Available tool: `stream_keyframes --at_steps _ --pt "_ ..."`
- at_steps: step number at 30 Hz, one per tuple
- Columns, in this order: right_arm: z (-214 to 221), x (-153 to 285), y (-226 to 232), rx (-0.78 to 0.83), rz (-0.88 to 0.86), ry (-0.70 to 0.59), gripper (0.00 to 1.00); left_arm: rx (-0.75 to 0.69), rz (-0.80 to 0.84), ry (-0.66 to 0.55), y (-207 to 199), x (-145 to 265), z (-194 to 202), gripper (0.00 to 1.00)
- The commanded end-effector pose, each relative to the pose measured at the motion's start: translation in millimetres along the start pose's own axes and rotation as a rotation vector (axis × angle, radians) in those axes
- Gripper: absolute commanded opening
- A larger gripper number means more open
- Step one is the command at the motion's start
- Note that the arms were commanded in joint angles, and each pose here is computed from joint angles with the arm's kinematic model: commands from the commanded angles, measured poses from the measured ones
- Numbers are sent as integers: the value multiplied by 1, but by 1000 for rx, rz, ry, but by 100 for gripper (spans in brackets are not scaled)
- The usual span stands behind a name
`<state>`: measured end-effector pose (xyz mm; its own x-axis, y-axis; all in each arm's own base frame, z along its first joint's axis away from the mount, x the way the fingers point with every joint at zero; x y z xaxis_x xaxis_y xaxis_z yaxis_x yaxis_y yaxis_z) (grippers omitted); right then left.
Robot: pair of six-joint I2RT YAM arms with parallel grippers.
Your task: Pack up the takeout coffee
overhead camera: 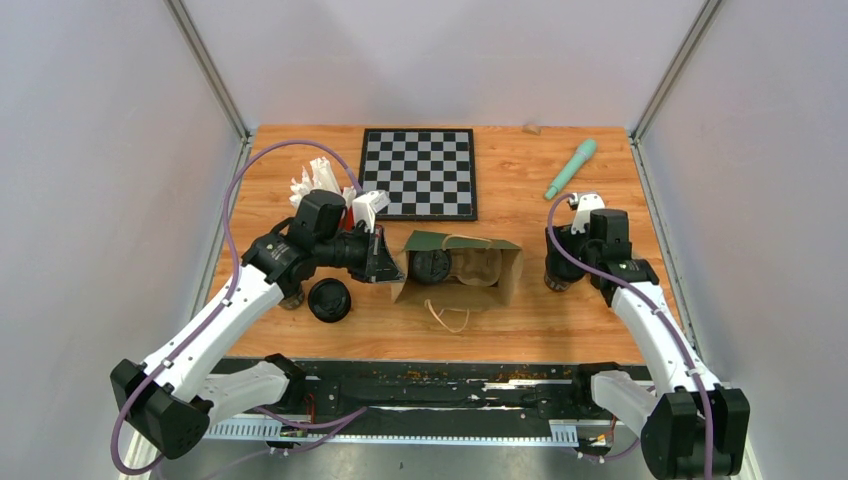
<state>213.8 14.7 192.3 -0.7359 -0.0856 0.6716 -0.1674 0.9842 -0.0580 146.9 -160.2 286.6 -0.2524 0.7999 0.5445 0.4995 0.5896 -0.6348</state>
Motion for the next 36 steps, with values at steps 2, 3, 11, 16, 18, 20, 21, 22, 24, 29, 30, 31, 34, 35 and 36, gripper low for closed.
stream_keyframes --at_steps 2,3,11,16,18,20,21,22,24,29,30,31,34,35,36 --pt "-3 -1 1 16 -17 -46 86 -40 9 -26 -7 4 -9 0" --pt "-3 -2 1 15 -20 -42 86 -41 9 -27 -7 4 -9 0" --pt "-1 -3 2 11 -15 -24 84 -45 5 -31 -7 5 -10 0" --pt "-4 -1 1 4 -11 -8 87 -50 3 -31 -7 5 -11 0" --pt "-5 0 1 2 -13 0 87 -50 2 -30 -7 4 -11 0" --pt "-6 1 1 0 -12 5 87 -51 2 -29 -7 3 -12 0" --pt "-7 1 1 0 -11 7 88 -50 3 -28 -7 4 -12 0" --pt "-7 1 1 1 -11 10 89 -50 2 -26 -7 3 -12 0" --pt "-7 0 1 1 -8 11 89 -53 2 -27 -7 3 -13 0" --pt "-11 -2 0 -1 -9 38 85 -54 3 -26 -7 2 -14 0" --pt "-12 -2 0 -3 -8 43 85 -55 2 -28 -7 2 -15 0" --pt "-16 0 0 -5 -6 43 85 -54 1 -25 -7 2 -14 0" --pt "-26 5 -2 -16 6 47 86 -54 -1 -28 -7 2 -15 0" --pt "-28 6 -2 -20 6 54 86 -52 -2 -26 -7 1 -15 0" --pt "-30 8 -2 -22 4 61 86 -51 -2 -25 -6 1 -15 0"
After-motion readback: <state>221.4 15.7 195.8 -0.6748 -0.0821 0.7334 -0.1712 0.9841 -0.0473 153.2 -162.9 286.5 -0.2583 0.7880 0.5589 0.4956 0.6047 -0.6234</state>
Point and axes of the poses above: each gripper's point midway between its finger pads, its own x axis back along the fingers, its own y axis along the line the jaws close on, z = x × y, the point moved 10 cm from there along x, back along the fingers, and after that the axes turned 1 degree about x, right-handed, at the moved point
